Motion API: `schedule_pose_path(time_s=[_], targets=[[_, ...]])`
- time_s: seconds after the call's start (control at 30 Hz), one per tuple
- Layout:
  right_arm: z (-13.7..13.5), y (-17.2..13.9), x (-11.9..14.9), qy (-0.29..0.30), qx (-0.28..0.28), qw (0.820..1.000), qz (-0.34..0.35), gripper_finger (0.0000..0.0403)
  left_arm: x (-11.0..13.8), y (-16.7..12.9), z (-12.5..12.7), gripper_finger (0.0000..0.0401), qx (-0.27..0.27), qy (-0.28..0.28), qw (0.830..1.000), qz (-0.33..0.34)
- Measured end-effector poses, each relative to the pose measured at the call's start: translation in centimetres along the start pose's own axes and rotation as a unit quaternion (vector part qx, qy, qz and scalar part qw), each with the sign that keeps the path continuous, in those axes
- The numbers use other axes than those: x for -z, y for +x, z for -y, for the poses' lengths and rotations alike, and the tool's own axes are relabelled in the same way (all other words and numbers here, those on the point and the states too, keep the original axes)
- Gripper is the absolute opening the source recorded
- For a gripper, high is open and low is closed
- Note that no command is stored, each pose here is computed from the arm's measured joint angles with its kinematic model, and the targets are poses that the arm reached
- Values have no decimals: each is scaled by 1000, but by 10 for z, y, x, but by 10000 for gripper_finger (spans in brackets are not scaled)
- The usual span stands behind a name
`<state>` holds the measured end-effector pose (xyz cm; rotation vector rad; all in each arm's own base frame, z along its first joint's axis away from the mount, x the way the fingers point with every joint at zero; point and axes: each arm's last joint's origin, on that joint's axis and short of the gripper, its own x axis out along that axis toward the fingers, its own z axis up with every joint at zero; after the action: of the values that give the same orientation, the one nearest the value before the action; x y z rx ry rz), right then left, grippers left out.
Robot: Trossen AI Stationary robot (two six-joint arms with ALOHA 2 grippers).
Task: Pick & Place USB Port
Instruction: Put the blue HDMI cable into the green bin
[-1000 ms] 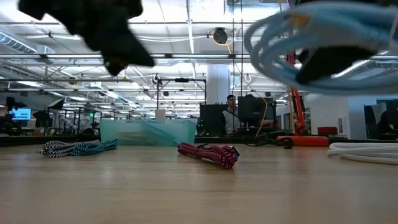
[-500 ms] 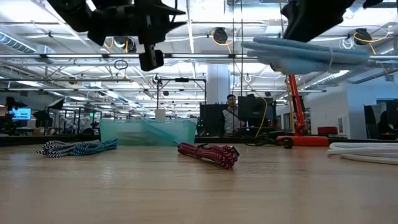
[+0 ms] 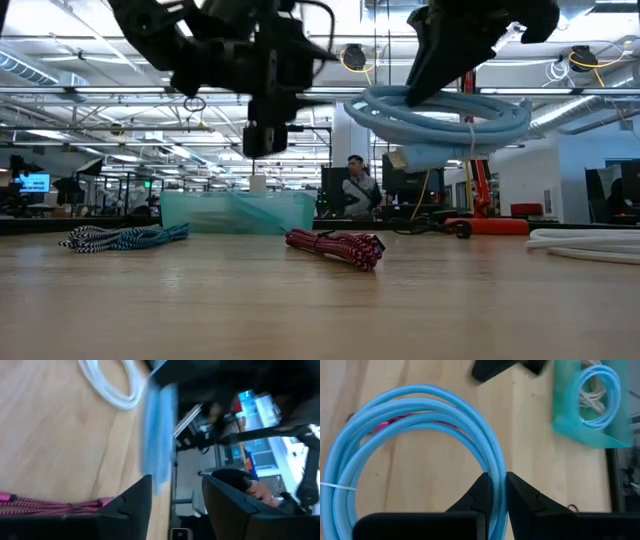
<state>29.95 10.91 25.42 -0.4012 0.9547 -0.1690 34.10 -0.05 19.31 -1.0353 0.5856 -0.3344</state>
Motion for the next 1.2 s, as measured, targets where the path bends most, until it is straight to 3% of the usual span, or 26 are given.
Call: schedule_pose_path(time_s=[0.2, 0.7, 1.1, 1.2], targets=[[-5, -4, -2, 5, 13, 1000, 16, 29, -1, 24, -13, 200, -3, -20, 999, -30], [-1, -3, -2, 12, 14, 1000, 15, 15, -18, 41, 24, 203, 50, 46, 997, -35], [3, 0, -3, 19, 20, 1000, 15, 13, -16, 40, 14, 198, -23, 8, 999, -26], [3, 0, -3, 18, 20, 1000, 14, 13, -15, 40, 11, 152, -43, 0, 999, -24]])
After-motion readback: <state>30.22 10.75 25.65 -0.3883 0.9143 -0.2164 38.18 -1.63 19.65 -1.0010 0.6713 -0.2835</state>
